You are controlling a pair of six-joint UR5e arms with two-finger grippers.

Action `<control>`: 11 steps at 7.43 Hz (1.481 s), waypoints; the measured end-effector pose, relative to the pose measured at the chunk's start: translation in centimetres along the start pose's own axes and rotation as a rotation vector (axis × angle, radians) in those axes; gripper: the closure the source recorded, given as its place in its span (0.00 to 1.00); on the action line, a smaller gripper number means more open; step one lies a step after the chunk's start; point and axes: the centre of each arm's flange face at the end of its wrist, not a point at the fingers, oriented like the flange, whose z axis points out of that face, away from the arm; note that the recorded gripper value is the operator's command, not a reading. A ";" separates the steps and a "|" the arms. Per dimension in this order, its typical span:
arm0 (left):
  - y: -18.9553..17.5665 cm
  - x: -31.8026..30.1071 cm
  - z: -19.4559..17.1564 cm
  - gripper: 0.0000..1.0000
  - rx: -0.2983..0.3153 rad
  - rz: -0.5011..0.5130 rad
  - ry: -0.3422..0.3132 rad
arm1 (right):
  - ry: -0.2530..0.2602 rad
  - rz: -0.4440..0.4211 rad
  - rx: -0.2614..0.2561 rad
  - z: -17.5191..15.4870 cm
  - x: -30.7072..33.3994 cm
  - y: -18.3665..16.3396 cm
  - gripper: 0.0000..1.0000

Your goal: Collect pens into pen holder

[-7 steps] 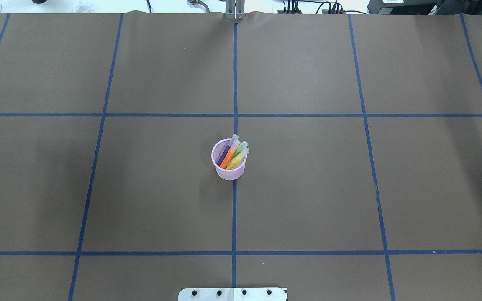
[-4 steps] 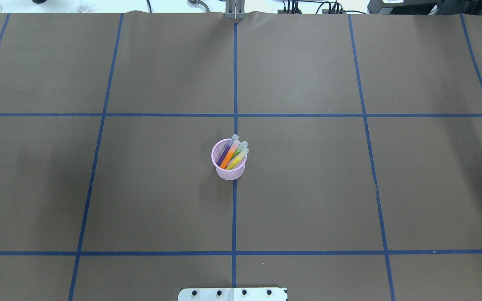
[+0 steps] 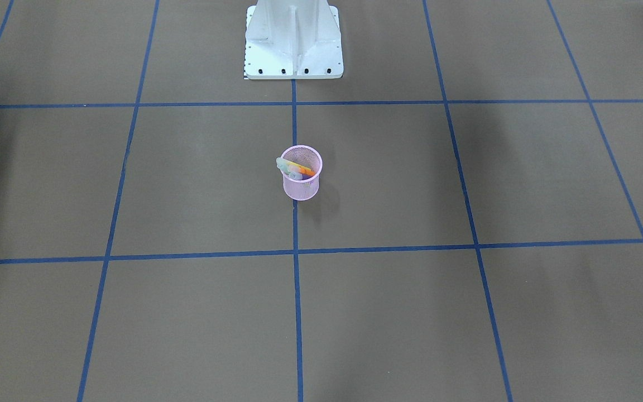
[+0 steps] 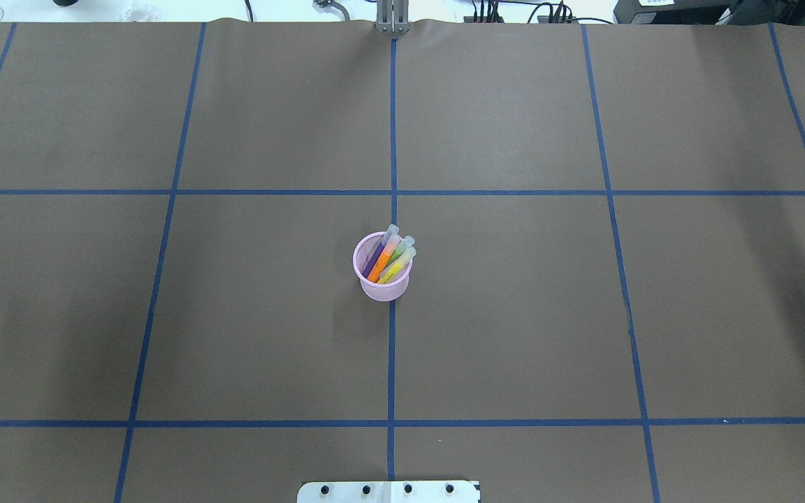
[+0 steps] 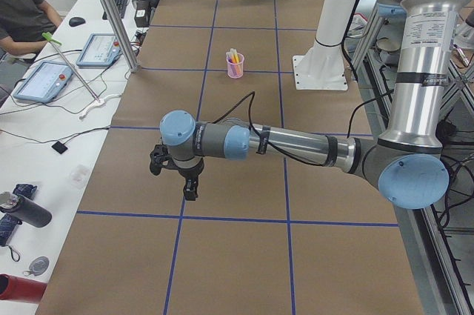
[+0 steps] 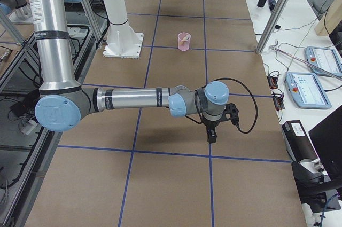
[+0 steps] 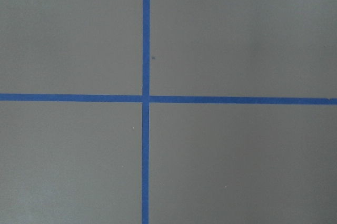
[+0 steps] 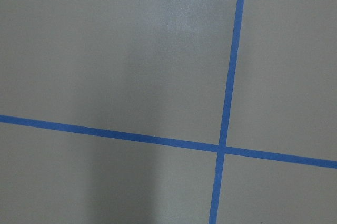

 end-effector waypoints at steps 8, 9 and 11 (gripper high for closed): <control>6.0 -0.7 0.4 0.00 -0.010 -0.014 0.003 | 0.037 -0.011 0.026 -1.5 -0.6 4.7 0.01; 5.9 -0.6 0.4 0.00 -0.009 -0.011 0.006 | 0.039 -0.011 0.025 -1.5 -0.6 4.8 0.01; 6.0 -0.8 0.7 0.00 -0.014 -0.012 0.007 | 0.036 -0.009 0.022 -1.6 -0.6 5.1 0.01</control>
